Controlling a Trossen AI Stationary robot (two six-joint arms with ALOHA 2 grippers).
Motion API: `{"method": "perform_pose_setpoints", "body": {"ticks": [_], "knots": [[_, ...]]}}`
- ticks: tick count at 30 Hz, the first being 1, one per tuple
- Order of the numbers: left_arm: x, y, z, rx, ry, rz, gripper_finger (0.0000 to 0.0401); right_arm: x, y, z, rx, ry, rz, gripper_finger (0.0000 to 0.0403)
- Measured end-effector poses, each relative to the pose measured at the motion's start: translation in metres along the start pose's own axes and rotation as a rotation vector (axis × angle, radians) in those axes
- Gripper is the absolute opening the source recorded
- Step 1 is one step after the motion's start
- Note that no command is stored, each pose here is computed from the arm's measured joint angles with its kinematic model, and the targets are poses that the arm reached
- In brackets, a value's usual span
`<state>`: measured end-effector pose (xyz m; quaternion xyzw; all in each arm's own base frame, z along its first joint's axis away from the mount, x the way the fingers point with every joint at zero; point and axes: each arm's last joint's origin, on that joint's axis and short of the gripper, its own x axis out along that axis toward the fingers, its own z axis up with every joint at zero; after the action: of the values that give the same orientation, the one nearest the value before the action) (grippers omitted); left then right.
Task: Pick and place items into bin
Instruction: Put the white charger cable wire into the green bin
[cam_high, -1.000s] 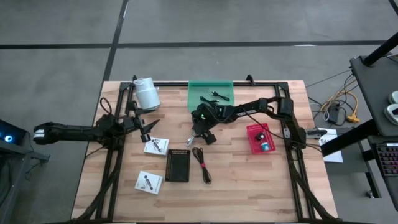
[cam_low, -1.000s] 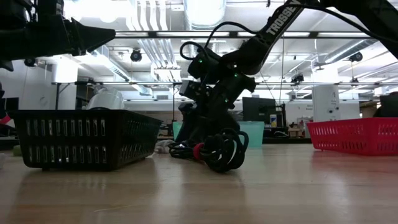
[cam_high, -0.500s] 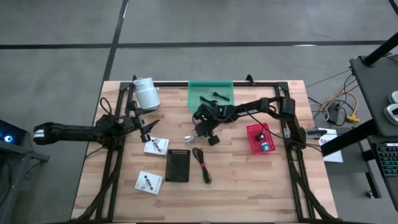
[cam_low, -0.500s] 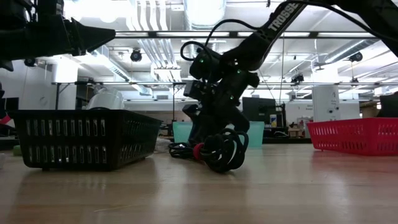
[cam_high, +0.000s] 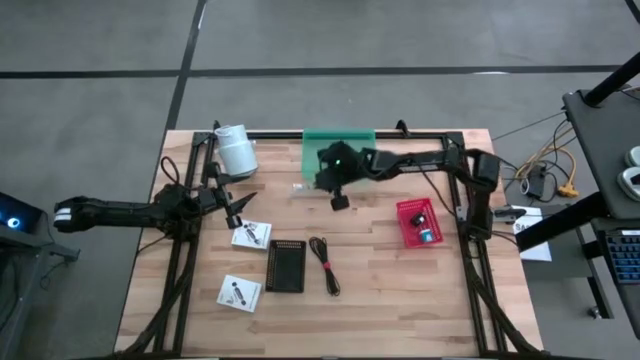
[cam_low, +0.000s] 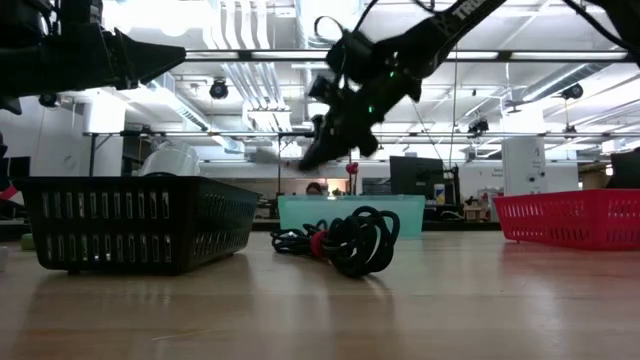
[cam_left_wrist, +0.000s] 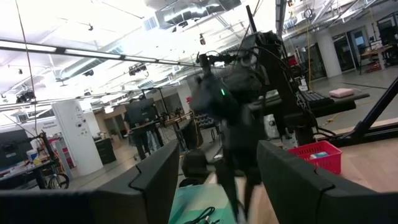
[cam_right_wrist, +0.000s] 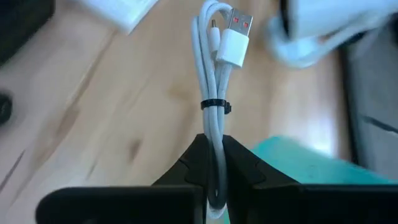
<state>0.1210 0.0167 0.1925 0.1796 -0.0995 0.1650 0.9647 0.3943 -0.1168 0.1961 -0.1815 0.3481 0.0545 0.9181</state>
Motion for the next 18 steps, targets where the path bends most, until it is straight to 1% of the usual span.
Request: {"method": "perform_pose_setpoints", "body": {"ticks": [2,4,9,11,13,15,18], "knots": [[0.000,0.000,0.000,0.000,0.000,0.000,0.0200,-0.012,-0.011,0.004,0.045,-0.027,-0.063,0.0014],[0.000,0.000,0.000,0.000,0.000,0.000,0.0200,-0.020,-0.021,0.004,0.122,-0.016,-0.158,0.0014],[0.000,0.000,0.000,0.000,0.000,0.000,0.0200,-0.027,-0.042,-0.011,0.359,0.119,-0.491,0.0014],[0.000,0.000,0.000,0.000,0.000,0.000,0.0200,-0.028,-0.045,-0.017,0.459,0.172,-0.594,0.0014],[0.000,0.000,0.000,0.000,0.000,0.000,0.0200,-0.027,-0.044,-0.026,0.526,0.230,-0.627,0.0013],[0.000,0.000,0.000,0.000,0.000,0.000,0.0200,-0.026,-0.042,-0.033,0.570,0.284,-0.614,0.0013],[0.000,0.000,0.000,0.000,0.000,0.000,0.0200,-0.027,-0.038,-0.037,0.600,0.338,-0.598,0.0013]]}}
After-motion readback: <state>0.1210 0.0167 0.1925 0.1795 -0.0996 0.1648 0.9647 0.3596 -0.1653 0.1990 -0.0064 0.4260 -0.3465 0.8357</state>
